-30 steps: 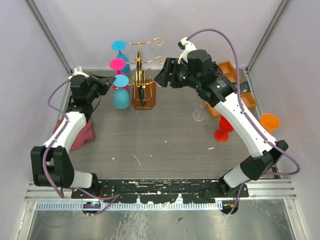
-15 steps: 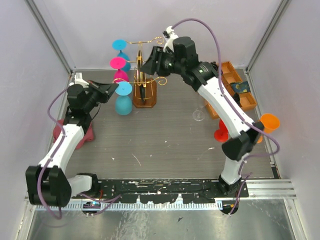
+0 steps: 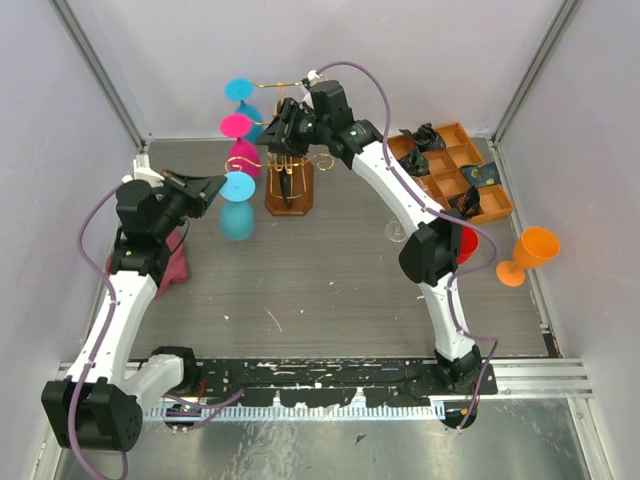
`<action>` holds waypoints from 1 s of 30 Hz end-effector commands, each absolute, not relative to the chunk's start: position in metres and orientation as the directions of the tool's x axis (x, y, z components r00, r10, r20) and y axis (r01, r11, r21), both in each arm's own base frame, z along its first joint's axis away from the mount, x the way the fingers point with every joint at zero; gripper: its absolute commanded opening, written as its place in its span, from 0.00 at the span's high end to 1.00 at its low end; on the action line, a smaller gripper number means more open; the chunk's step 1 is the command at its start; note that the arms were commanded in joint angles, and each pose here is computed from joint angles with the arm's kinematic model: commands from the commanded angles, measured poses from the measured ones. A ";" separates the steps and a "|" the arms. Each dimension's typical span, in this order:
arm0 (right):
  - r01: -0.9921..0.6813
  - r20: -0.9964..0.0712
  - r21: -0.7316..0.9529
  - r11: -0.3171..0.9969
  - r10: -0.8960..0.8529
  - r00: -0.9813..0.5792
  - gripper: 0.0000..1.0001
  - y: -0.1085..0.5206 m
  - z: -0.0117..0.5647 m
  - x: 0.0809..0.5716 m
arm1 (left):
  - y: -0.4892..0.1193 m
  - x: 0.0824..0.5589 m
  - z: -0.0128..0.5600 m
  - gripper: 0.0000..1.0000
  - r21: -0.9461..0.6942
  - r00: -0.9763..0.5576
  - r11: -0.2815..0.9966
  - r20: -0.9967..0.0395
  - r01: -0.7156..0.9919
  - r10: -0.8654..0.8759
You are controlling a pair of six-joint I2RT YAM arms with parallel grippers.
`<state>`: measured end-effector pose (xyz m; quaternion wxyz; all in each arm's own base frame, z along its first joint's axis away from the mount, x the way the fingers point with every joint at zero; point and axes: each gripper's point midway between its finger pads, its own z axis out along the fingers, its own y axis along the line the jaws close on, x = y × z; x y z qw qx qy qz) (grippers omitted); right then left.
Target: Take the wine glass off the wine glass rack
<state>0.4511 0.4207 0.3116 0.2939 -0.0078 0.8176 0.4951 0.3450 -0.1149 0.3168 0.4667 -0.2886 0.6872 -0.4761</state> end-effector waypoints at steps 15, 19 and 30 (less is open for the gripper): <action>-0.539 -0.783 0.604 0.586 0.314 -0.536 0.52 0.369 0.430 0.400 | -0.131 0.319 0.342 1.00 -0.449 -0.352 0.844 -0.872 0.294 -0.341; -0.489 -0.832 0.531 0.692 0.317 -0.455 0.51 0.332 0.444 0.394 | -0.172 0.296 0.322 1.00 -0.125 -0.343 0.927 -0.939 0.353 0.004; -0.400 -0.898 0.436 0.806 0.357 -0.259 0.46 0.243 0.501 0.379 | -0.260 0.262 0.187 1.00 0.832 -0.179 0.520 -0.492 0.194 0.852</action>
